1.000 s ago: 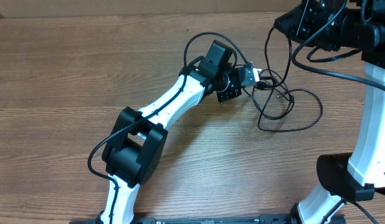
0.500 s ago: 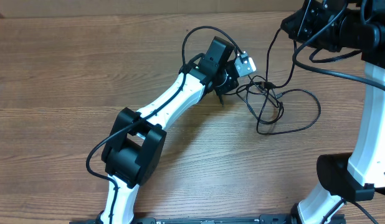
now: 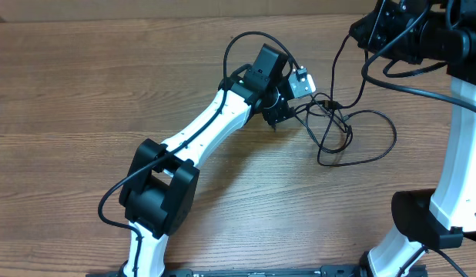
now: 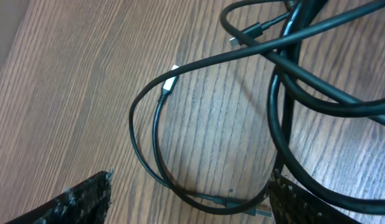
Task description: Untangle cables
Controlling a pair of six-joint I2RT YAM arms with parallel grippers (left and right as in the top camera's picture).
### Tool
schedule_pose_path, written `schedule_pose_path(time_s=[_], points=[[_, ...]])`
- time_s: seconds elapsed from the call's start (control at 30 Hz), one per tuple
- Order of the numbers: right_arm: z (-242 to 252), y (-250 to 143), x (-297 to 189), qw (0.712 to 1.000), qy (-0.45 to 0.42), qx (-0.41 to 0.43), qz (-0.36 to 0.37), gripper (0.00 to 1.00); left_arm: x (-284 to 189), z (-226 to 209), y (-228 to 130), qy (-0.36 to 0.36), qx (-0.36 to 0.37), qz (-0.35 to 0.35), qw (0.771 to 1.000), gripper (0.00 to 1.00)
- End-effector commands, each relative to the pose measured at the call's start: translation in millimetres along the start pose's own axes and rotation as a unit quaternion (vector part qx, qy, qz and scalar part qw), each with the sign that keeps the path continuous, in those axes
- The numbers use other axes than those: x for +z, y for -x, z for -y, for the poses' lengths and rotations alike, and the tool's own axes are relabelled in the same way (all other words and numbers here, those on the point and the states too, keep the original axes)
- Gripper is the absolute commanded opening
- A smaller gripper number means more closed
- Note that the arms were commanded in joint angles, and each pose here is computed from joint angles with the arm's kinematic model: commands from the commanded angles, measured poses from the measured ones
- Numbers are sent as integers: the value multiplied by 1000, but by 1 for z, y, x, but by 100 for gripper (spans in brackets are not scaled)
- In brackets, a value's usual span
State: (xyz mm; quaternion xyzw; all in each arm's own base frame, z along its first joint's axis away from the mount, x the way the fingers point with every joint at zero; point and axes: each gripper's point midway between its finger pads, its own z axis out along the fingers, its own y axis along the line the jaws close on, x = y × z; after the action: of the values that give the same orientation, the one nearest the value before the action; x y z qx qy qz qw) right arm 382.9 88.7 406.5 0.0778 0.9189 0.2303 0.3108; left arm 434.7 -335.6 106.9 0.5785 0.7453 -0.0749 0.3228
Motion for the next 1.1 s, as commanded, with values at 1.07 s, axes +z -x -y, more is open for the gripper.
schedule_pose_path(time_s=[1.07], points=[[-9, 1, -12, 1000, 13, -10, 16, 4, -56, 73, 30, -169, 171, 96, 966, 91]])
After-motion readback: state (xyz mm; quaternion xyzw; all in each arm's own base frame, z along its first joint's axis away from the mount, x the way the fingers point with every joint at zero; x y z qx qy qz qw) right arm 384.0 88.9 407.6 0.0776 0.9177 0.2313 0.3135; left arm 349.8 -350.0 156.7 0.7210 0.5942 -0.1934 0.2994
